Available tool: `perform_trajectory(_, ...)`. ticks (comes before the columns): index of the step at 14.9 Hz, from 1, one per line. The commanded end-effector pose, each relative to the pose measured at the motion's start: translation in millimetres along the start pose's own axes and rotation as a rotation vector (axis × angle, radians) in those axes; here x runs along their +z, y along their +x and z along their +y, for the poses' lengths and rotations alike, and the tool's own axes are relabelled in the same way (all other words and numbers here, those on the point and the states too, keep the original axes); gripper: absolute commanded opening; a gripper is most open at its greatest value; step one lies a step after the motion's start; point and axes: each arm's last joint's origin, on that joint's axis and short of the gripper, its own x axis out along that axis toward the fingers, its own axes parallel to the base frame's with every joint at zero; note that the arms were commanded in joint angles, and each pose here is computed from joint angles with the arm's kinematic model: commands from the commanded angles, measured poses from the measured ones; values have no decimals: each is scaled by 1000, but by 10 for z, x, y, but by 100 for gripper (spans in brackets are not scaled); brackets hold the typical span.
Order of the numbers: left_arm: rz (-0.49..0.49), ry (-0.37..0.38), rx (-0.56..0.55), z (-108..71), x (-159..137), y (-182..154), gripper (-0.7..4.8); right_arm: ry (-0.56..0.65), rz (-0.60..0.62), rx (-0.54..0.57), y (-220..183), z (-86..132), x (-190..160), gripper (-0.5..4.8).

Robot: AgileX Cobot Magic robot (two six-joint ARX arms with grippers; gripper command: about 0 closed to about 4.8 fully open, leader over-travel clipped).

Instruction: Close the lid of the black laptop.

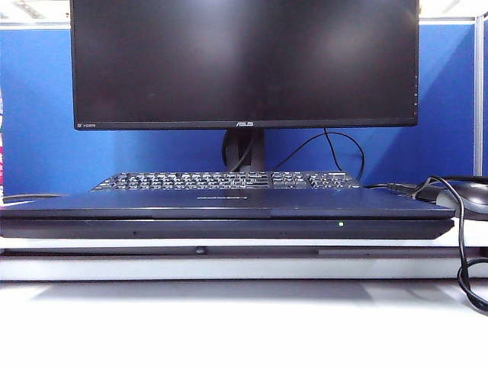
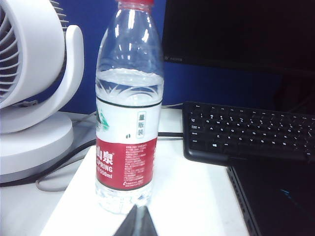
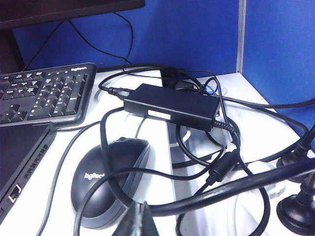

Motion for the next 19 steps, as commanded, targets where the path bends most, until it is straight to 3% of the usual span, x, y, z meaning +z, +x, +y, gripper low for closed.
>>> perform_trajectory(1,-14,4,-1,-1,14,-2,-5,3,-21,2,2,2,10,-5)
perform_trajectory(19,-14,4,-1,-1,14,-2,-5,-5,-22,62,-5,43,-1,-5)
